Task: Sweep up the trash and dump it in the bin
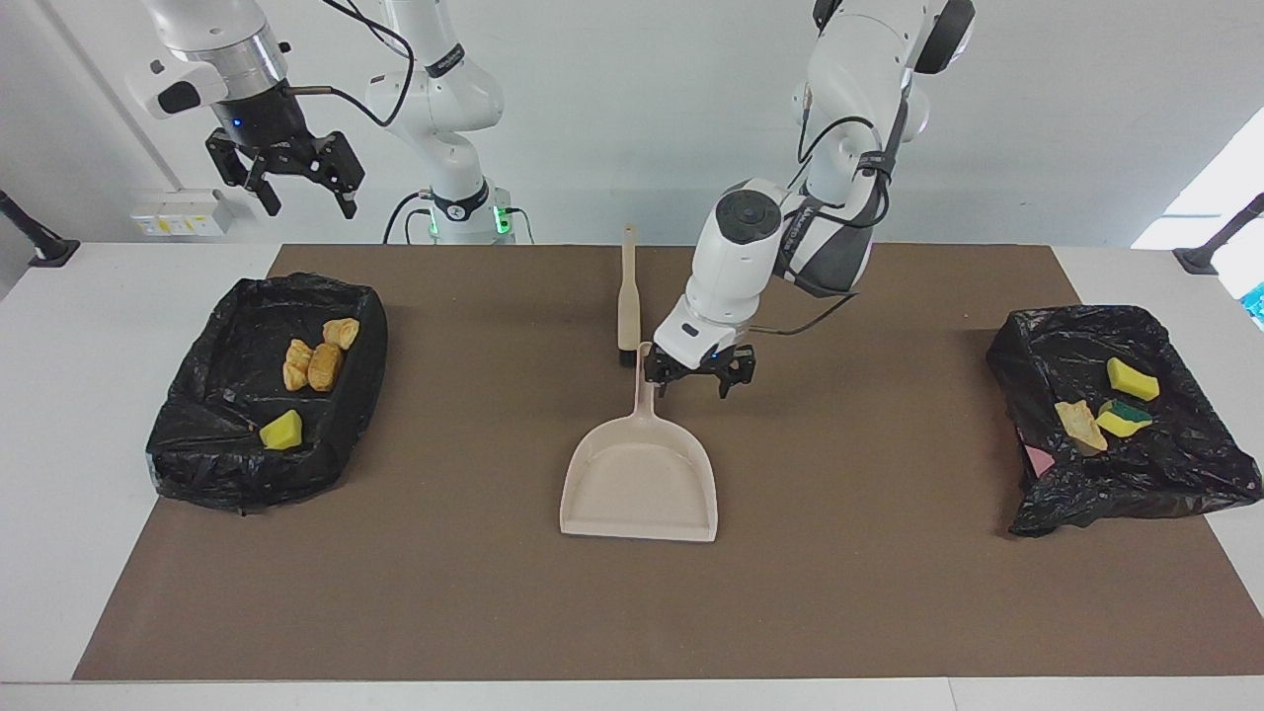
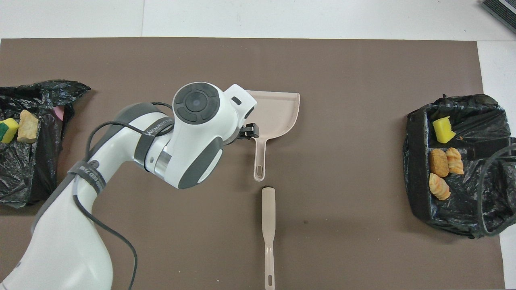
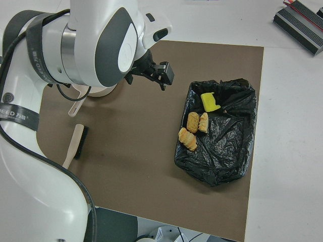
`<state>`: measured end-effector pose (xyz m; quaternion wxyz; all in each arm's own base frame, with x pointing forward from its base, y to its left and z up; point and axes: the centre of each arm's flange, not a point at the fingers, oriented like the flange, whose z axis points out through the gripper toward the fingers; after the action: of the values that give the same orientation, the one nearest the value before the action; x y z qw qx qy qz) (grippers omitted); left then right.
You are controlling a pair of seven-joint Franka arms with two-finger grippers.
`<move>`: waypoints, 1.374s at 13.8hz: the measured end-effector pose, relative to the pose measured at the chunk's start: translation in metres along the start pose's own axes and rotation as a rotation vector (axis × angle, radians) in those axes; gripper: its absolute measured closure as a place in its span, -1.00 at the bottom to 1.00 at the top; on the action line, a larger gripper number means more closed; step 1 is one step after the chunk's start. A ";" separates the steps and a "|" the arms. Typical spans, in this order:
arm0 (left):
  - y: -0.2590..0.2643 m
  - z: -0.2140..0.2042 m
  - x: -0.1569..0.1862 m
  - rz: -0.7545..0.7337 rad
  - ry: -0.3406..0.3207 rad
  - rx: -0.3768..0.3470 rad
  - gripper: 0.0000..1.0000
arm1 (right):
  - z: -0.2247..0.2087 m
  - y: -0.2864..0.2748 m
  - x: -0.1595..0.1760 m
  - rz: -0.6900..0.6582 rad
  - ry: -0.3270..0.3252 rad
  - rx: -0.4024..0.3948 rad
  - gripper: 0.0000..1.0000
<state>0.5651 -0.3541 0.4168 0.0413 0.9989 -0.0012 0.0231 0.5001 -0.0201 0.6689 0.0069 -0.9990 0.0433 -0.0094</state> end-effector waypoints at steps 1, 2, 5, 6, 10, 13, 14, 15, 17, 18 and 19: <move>-0.015 -0.008 0.008 -0.007 0.014 0.008 -1.00 | 0.001 0.000 0.000 0.000 -0.001 0.000 -1.00; -0.028 -0.013 0.015 -0.004 0.027 0.014 -1.00 | 0.001 0.000 0.000 -0.001 -0.002 0.000 -1.00; -0.069 -0.032 0.035 0.074 0.063 0.038 -1.00 | 0.002 0.000 0.002 -0.010 0.009 0.000 -1.00; -0.084 -0.038 0.041 0.107 0.070 0.049 -1.00 | 0.002 0.000 0.003 -0.016 0.015 0.001 -1.00; -0.152 -0.068 0.060 0.213 0.091 0.097 -1.00 | 0.006 0.000 0.003 -0.023 0.012 0.000 -1.00; -0.213 -0.095 0.068 0.258 0.088 0.117 -1.00 | 0.006 0.000 0.004 -0.023 0.015 -0.002 -1.00; -0.235 -0.102 0.070 0.270 0.086 0.122 -1.00 | 0.005 0.002 0.005 -0.020 0.018 -0.002 -1.00; -0.255 -0.109 0.070 0.273 0.081 0.127 -1.00 | 0.003 0.003 0.007 -0.018 0.022 -0.003 -1.00; -0.284 -0.125 0.066 0.256 0.067 0.131 -1.00 | 0.003 0.003 0.011 -0.016 0.023 -0.004 -1.00; -0.293 -0.134 0.062 0.243 0.060 0.131 -1.00 | 0.005 0.003 0.012 -0.016 0.021 -0.004 -1.00; -0.300 -0.144 0.056 0.230 0.051 0.131 -1.00 | 0.005 0.003 0.013 -0.015 0.019 -0.004 -1.00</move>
<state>0.6158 -0.0432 0.5383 -0.0270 0.9918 -0.1133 0.0533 0.5127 -0.0243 0.6638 0.0044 -0.9992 0.0357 -0.0191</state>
